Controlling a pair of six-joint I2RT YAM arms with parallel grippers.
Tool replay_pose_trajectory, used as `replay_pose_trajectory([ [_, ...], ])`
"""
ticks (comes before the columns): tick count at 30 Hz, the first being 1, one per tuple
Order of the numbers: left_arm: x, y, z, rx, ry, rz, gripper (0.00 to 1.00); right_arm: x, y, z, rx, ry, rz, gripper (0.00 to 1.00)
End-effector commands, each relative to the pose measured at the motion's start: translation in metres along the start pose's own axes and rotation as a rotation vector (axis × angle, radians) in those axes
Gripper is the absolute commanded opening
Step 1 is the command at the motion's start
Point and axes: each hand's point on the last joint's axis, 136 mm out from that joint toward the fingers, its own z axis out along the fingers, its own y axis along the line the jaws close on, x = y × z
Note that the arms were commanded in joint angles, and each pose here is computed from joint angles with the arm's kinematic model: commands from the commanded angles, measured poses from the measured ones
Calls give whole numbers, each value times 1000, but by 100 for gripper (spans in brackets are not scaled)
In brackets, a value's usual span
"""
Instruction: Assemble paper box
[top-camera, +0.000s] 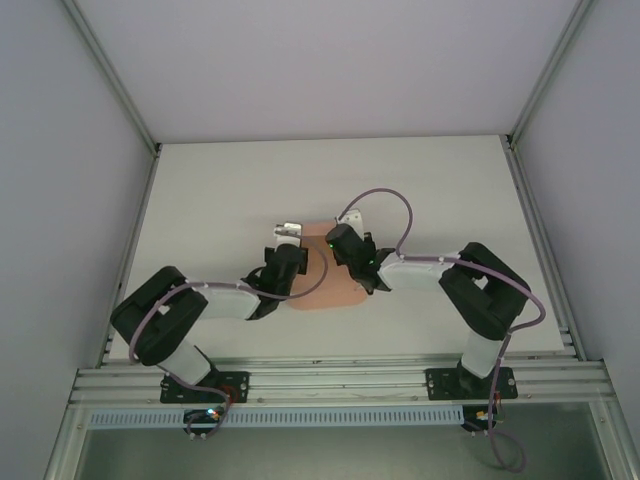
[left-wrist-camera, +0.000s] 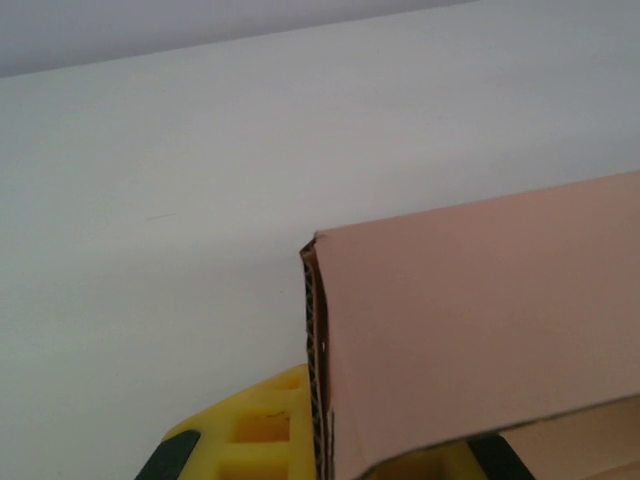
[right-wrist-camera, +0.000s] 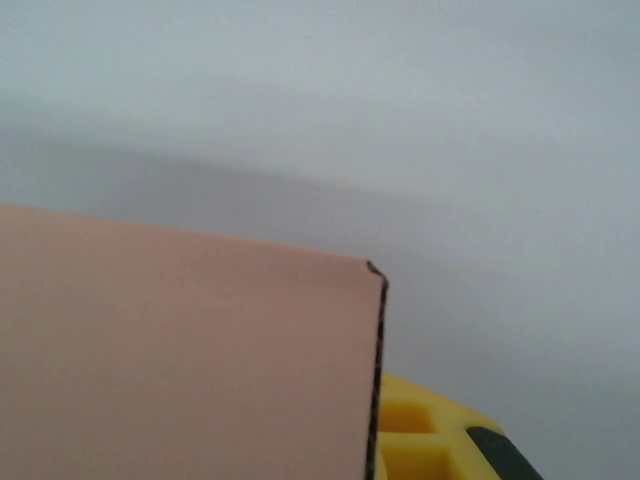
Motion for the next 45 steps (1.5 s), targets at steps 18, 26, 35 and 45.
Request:
replay_pose_trajectory([
  [18,18,-7,14,-59,28,-98,0,6,-37,7,259,-46,268,6],
  [26,17,-12,17,-26,36,-96,0,-10,12,-6,-134,-129,192,37],
  [35,16,-14,17,-7,43,-72,0,-4,20,-35,-306,-148,51,83],
  [45,19,-14,20,19,62,-72,0,20,-18,-55,-351,-64,-74,85],
])
